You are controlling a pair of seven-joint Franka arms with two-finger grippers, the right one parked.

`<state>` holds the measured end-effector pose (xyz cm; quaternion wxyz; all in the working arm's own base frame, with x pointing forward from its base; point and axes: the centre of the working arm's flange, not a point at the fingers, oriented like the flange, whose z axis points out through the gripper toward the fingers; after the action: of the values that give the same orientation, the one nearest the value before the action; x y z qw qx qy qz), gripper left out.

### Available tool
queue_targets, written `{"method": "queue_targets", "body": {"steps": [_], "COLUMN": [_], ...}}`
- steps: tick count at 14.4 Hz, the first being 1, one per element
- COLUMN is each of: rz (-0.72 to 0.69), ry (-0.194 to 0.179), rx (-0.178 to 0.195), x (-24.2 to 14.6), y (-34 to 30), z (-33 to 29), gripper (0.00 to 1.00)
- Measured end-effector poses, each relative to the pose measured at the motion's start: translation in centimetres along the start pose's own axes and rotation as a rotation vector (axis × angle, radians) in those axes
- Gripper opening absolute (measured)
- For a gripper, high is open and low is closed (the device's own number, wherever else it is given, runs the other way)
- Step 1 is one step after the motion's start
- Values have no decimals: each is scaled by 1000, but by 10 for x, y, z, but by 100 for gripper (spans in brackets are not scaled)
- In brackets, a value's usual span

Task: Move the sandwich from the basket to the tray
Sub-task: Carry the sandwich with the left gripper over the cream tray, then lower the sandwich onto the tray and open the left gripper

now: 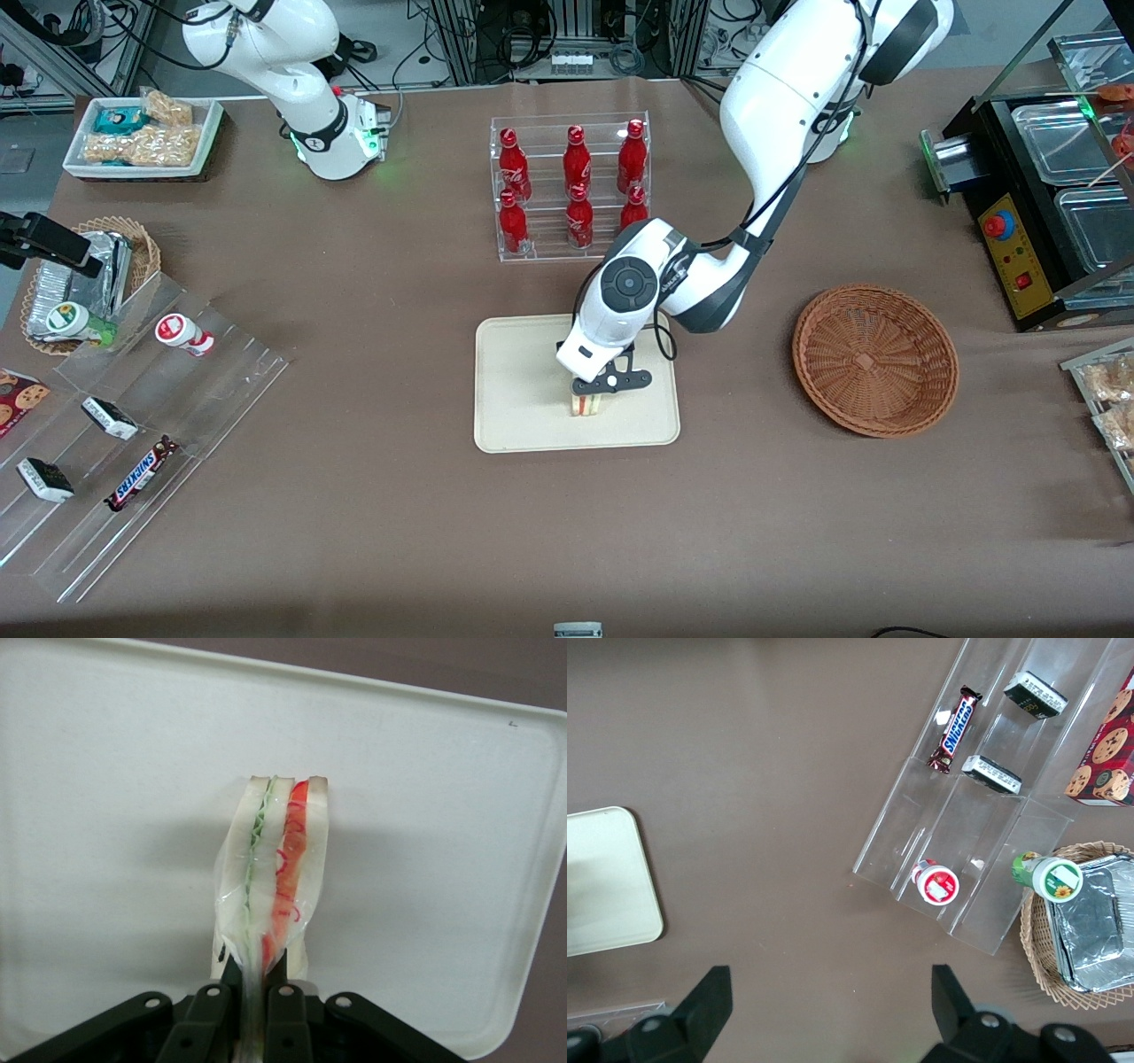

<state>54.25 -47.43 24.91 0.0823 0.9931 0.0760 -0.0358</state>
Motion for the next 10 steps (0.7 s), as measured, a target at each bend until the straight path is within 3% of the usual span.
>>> {"method": "queue_targets", "body": {"steps": [2, 6, 9, 10], "rz": [-32, -60, -64, -48], "ry": [-24, 0, 8, 15], "rx": [-31, -82, -63, -26], "x": [0, 14, 30, 33], "y": [2, 5, -12, -22], "z": [0, -35, -96, -119], "gripper": [16, 51, 80, 91]}}
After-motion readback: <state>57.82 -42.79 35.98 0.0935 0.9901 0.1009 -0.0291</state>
